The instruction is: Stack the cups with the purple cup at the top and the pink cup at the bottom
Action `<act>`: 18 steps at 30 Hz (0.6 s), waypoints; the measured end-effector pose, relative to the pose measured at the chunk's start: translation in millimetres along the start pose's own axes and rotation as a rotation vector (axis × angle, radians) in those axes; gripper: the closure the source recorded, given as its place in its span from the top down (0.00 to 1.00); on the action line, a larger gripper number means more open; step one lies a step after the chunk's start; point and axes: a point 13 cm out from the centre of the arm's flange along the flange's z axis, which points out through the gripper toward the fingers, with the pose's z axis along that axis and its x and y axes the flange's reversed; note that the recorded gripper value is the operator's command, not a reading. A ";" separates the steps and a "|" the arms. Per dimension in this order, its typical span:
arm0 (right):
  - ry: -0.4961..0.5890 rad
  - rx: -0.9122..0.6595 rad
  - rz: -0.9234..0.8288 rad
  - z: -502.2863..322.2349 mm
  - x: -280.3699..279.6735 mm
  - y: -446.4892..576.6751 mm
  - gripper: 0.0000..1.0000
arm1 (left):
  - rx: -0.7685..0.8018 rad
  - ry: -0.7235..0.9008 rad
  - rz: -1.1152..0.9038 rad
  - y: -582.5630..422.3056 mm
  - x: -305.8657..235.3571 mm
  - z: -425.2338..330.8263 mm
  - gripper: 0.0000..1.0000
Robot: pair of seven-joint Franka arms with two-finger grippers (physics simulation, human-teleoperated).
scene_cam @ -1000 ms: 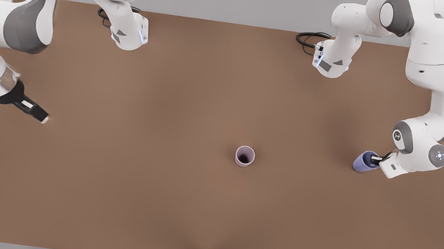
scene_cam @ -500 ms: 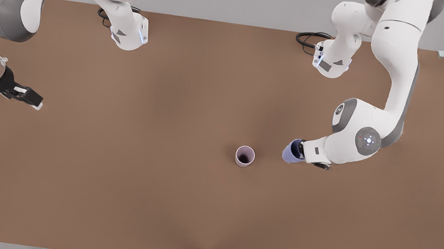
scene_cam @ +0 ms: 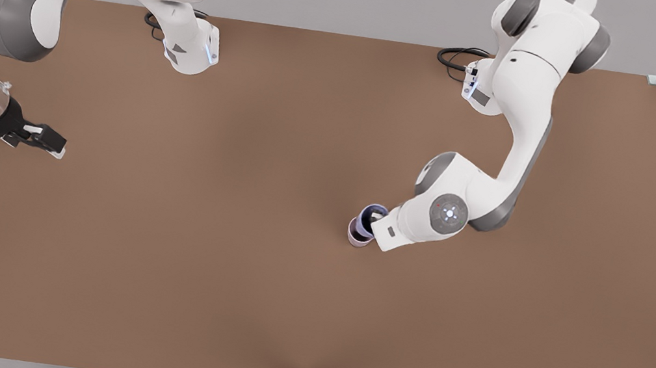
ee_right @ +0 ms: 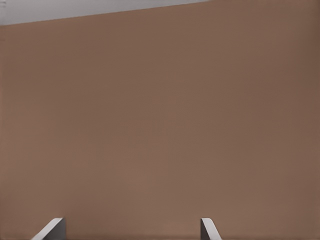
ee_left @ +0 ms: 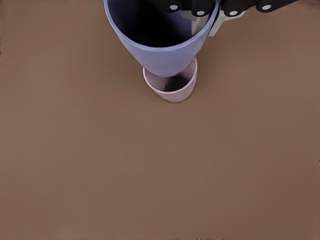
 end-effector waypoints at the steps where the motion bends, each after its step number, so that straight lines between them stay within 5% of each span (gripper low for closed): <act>1: 0.000 0.000 -0.005 0.4 -0.1 0.5 1.00 | 0.001 0.001 -0.025 -0.4 -1.2 1.5 0.21; 18: -0.001 0.002 -0.045 2.7 -2.4 0.4 1.00 | -0.035 0.054 -0.274 -0.7 3.3 43.7 0.21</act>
